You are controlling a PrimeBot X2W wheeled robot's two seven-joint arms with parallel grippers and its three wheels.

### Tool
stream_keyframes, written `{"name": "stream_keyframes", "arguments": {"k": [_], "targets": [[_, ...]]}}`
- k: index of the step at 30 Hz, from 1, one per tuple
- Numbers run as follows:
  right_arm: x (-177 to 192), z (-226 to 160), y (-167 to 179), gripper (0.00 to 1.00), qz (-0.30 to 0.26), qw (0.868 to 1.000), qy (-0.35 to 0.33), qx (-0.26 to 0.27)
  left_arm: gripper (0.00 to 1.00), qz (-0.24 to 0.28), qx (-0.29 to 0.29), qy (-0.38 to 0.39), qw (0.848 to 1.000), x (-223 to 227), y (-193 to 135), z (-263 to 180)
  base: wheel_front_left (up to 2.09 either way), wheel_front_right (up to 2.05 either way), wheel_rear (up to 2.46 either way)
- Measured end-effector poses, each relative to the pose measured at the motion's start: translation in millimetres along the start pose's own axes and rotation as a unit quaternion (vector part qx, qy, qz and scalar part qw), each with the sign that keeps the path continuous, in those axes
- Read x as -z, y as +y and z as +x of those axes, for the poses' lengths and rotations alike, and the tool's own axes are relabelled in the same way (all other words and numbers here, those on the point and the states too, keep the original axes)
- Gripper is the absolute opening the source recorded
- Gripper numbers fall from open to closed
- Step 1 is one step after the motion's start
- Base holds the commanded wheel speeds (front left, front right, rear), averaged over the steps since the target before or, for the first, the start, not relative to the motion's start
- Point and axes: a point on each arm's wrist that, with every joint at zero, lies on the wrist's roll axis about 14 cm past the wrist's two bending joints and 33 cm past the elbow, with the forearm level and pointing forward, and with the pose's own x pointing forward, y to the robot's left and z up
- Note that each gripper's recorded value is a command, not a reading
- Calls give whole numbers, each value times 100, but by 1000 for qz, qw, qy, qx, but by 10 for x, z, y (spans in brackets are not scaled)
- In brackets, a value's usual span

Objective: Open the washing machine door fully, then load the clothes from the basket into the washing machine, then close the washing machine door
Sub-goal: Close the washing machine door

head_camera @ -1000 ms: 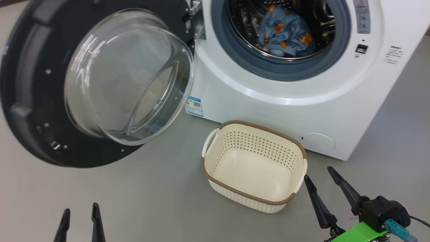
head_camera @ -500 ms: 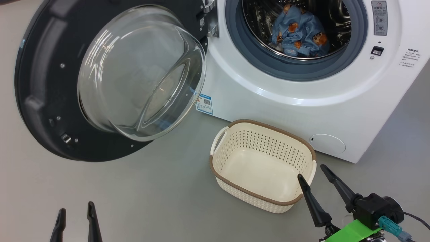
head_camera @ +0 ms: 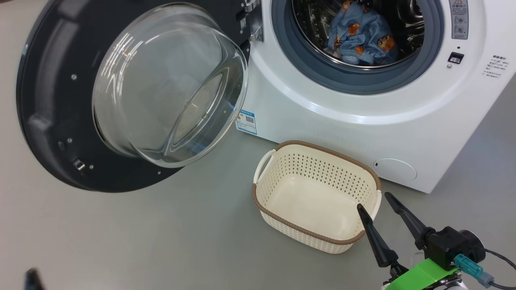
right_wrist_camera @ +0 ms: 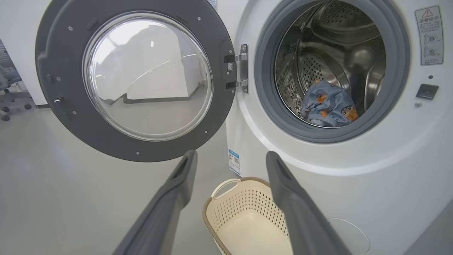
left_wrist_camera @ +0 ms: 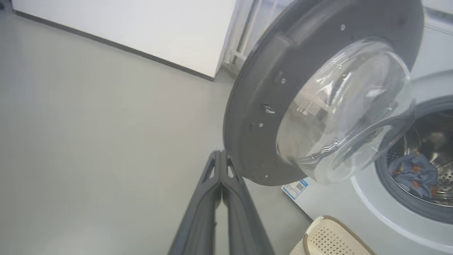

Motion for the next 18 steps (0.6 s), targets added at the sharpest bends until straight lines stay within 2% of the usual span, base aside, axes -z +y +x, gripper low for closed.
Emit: {"name": "stream_keyframes", "arguments": {"k": [1, 4, 10, 14, 18], "targets": [[-1, -2, -1, 100, 0, 1000, 0, 0, 0, -19, -12, 2, 1000, 6, 87, 4, 0, 0, 0], [-14, -8, -3, 100, -1, 1000, -1, 2, 0, -34, -45, -1, 998, -3, 358, 8, 0, 0, 0], [-54, -20, -12, 100, 0, 1000, -7, 8, 0, -106, -84, -35, 990, -165, 647, 167, 0, 0, 0], [-56, -54, -32, 100, 1, 1000, -7, 14, 0, -180, -109, -54, 976, -298, 837, 269, 0, 0, 0], [-51, -84, -49, 100, 1, 1000, -5, 18, 0, -253, -133, -72, 956, -418, 1027, 320, 0, 0, 0]]}}
